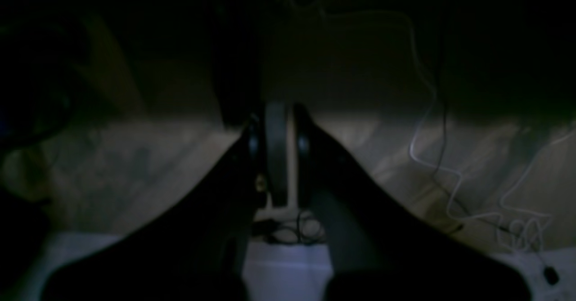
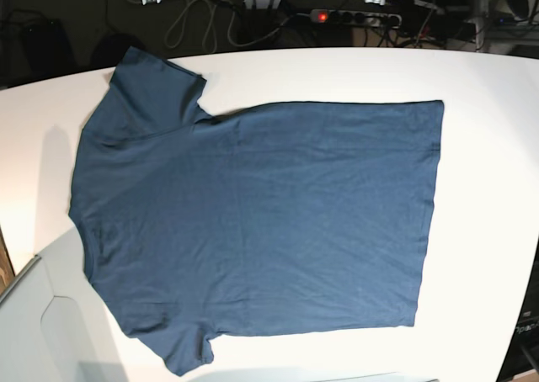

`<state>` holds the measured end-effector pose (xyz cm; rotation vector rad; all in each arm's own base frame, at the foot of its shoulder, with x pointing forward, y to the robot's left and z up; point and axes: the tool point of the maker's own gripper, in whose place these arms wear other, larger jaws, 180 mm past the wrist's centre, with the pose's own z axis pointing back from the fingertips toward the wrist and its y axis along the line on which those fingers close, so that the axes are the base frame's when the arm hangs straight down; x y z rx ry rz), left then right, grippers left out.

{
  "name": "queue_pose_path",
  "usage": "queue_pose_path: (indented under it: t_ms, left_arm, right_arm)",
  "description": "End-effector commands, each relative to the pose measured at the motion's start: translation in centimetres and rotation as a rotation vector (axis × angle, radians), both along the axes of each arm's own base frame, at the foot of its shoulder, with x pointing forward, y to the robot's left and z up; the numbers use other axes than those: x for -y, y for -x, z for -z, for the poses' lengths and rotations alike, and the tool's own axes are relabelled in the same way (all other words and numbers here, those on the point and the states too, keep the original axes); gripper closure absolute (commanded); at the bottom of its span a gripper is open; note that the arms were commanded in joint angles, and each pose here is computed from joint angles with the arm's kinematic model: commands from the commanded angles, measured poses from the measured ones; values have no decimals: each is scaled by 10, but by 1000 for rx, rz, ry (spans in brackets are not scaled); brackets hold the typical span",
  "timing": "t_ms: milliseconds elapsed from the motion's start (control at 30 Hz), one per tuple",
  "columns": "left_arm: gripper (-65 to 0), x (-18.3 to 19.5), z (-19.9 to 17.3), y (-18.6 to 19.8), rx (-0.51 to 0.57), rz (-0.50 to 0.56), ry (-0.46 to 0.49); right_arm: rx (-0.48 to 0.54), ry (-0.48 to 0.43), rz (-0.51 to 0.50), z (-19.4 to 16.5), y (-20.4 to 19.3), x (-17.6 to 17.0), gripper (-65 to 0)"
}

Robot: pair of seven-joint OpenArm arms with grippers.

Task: Fold the T-shirt properly
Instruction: 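Move both grippers down to the shoulder corners of the blue shirt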

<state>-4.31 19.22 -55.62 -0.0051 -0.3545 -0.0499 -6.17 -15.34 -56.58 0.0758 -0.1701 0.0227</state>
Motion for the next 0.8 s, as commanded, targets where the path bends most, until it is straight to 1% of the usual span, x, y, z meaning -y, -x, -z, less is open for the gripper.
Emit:
queue_pose_path:
  t_ms: [0, 133, 267, 400, 500, 533, 667, 767]
  left_arm:
    - [0, -6, -12, -4, 36, 7, 3]
    - [0, -16, -44, -20, 111, -5, 29]
    - [0, -14, -82, -34, 181, 9, 72]
    - [0, -2, -113, -45, 237, 37, 112]
    - [0, -3, -138, -59, 300, 32, 107]
    - [0, -5, -150, -69, 337, 26, 99]
    - [0, -17, -195, -103, 479, 9, 53]
    - [0, -25, -222, -124, 569, 8, 19]
  right_arm:
    - [-9, 3, -21, -9, 7, 5, 0]
    - [20, -3, -62, -42, -7, 0, 0]
    - [105, 16, -98, -90, -36, 6, 0]
    - [180, 65, -103, -139, -64, 17, 0]
    - [225, 111, -109, -173, -84, 26, 0]
    - [235, 127, -110, -182, -90, 30, 0]
    - [278, 167, -90, -188, -109, 44, 0]
    - [299, 186, -58, -190, -118, 50, 0]
